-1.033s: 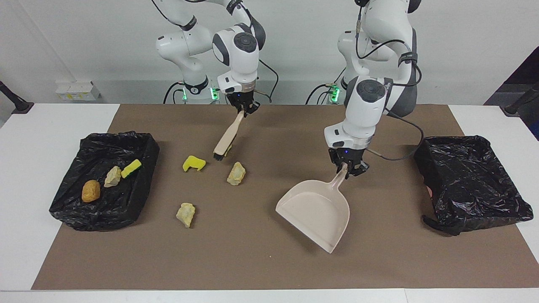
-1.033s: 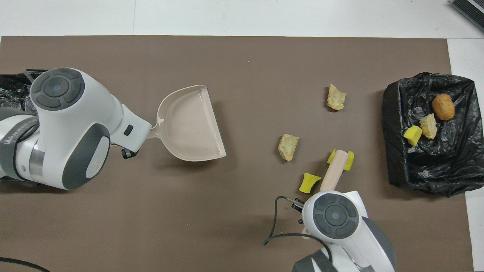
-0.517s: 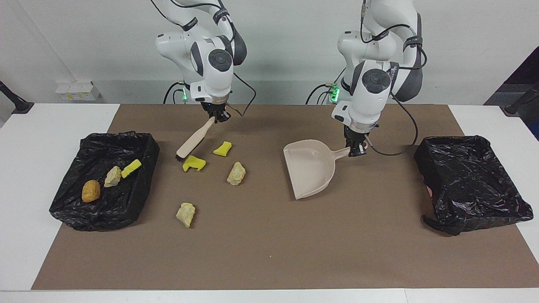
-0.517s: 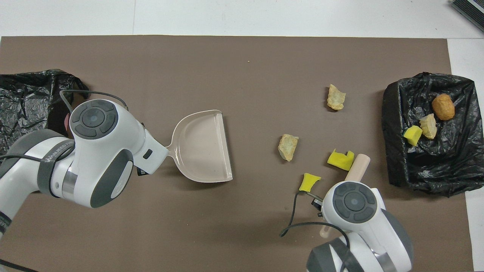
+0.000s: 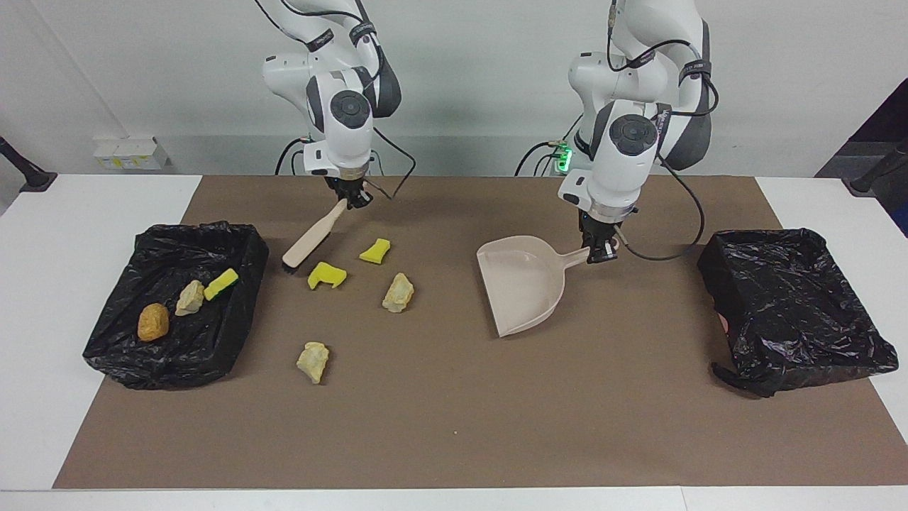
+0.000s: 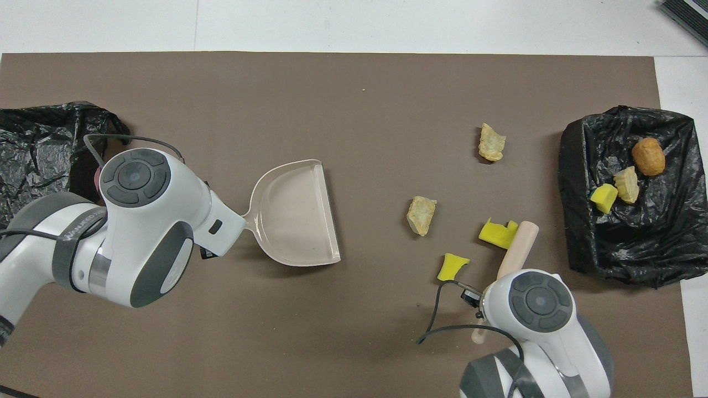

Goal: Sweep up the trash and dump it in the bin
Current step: 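Sweep the yellow pieces toward the dustpan with the right gripper's brush, then sweep the remaining yellow sponge into the dustpan with the right gripper's brush, then move the brush to the far bread chunk with the right gripper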

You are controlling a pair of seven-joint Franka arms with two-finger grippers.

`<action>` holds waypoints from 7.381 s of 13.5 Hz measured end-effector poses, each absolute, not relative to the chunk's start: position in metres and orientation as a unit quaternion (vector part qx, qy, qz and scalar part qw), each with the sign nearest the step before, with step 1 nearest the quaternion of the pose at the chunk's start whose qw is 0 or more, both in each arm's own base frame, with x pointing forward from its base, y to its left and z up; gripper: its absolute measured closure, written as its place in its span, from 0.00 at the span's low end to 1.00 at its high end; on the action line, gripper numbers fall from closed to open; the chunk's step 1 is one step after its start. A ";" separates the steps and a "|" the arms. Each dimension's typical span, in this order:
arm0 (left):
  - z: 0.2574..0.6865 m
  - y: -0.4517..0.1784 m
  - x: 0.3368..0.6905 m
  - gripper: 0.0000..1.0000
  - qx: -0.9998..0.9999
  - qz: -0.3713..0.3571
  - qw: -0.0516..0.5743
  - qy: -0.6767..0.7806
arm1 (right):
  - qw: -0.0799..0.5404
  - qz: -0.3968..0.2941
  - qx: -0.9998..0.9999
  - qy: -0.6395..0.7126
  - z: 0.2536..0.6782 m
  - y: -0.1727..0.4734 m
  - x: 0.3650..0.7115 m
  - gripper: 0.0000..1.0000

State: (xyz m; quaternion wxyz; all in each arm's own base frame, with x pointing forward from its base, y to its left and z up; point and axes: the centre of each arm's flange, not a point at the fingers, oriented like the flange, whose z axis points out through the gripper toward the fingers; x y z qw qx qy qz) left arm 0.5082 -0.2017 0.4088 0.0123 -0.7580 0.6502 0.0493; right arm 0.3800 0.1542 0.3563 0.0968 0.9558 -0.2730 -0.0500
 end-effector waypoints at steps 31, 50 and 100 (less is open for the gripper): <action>0.390 -0.243 0.475 0.69 -0.810 0.061 0.018 0.583 | -0.035 -0.082 0.994 0.070 0.449 0.362 0.375 0.74; 0.377 -0.250 0.471 0.69 -0.805 0.031 0.019 0.593 | 0.021 -0.129 0.991 -0.024 0.357 0.217 0.372 0.74; 0.364 -0.264 0.461 0.69 -0.853 -0.016 -0.008 0.521 | 0.140 -0.058 0.983 0.105 0.363 0.055 0.613 0.74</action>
